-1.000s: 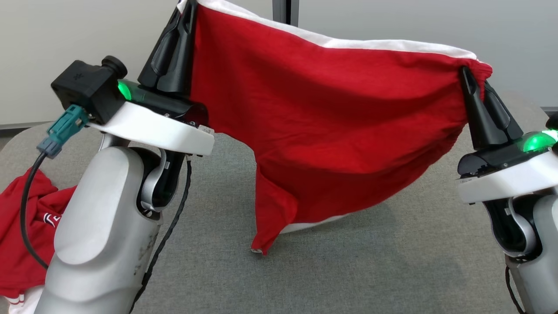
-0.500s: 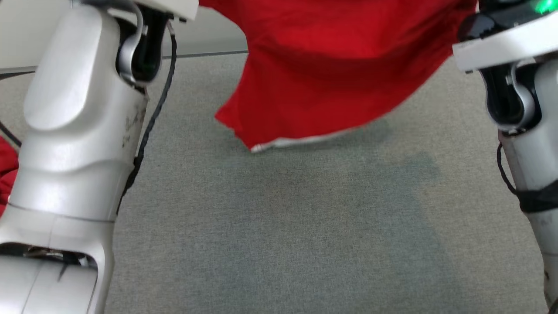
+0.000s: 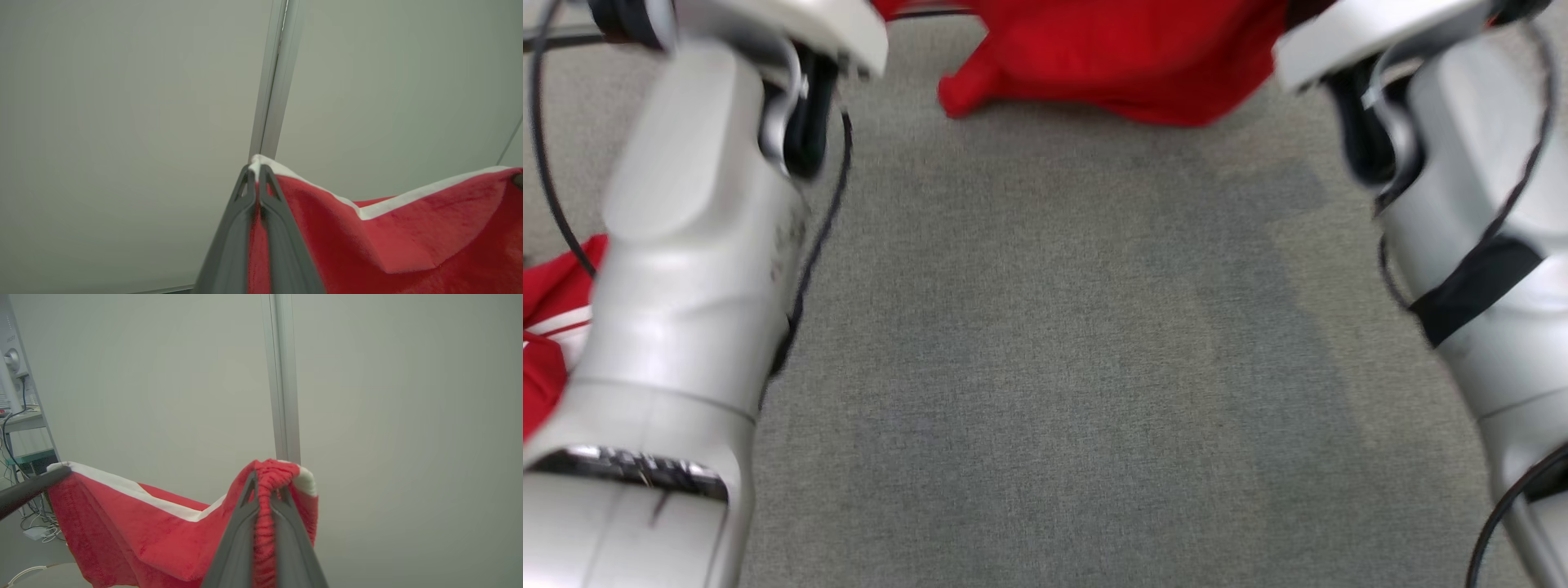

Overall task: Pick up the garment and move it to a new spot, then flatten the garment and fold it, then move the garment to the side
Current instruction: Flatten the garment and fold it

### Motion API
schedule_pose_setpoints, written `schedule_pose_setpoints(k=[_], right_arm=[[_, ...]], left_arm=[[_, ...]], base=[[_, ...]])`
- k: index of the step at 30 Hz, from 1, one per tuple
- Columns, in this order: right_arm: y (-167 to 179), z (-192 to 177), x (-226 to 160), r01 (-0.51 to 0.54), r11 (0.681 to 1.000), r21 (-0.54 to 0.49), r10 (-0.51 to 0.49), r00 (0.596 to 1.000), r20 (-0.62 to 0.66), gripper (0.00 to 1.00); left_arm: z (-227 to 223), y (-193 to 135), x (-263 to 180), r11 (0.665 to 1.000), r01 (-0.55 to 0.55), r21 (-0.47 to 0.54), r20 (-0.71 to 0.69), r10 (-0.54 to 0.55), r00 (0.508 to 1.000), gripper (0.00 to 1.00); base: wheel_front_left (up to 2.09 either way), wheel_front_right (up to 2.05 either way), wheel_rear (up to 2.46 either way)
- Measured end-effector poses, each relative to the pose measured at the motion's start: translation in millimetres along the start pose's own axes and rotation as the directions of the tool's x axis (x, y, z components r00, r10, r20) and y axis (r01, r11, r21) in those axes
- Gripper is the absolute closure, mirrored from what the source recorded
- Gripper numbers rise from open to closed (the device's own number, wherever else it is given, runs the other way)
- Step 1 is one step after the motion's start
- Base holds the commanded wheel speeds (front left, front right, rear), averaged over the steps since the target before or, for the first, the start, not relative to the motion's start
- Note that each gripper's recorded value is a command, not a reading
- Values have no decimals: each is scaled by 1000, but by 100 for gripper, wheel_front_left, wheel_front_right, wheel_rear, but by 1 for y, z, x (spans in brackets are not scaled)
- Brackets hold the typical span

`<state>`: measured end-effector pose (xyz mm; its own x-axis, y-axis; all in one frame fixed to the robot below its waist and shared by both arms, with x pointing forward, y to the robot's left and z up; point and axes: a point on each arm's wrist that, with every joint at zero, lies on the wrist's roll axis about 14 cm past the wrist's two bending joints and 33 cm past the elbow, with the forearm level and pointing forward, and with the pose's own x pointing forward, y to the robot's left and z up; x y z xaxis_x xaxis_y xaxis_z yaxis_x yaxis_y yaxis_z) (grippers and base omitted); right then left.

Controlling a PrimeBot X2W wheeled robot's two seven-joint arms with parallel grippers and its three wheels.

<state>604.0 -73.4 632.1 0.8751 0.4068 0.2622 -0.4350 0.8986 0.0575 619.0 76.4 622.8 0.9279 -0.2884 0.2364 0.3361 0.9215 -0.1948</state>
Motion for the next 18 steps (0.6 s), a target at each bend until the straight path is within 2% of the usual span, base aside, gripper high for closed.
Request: schedule_pose_setpoints(k=[4, 9, 12, 18], right_arm=[[11, -76, -18, -1, 999, 46, 9, 987, -162, 100], [17, -140, -50, 33, 992, 120, 3, 956, -294, 100], [27, -152, -70, 35, 987, 154, 15, 950, -313, 100], [47, -155, -122, 60, 973, 224, 15, 947, -321, 100]], left_arm=[[-86, 19, -34, 994, -76, -80, -193, 59, 979, 100], [-152, 30, -72, 980, -155, -123, -348, 103, 932, 100], [-163, 26, -87, 974, -173, -149, -368, 108, 924, 100], [-154, 19, -127, 970, -182, -162, -338, 118, 934, 100]], base=[[0, 0, 0], [0, 0, 0], [0, 0, 0], [0, 0, 0]])
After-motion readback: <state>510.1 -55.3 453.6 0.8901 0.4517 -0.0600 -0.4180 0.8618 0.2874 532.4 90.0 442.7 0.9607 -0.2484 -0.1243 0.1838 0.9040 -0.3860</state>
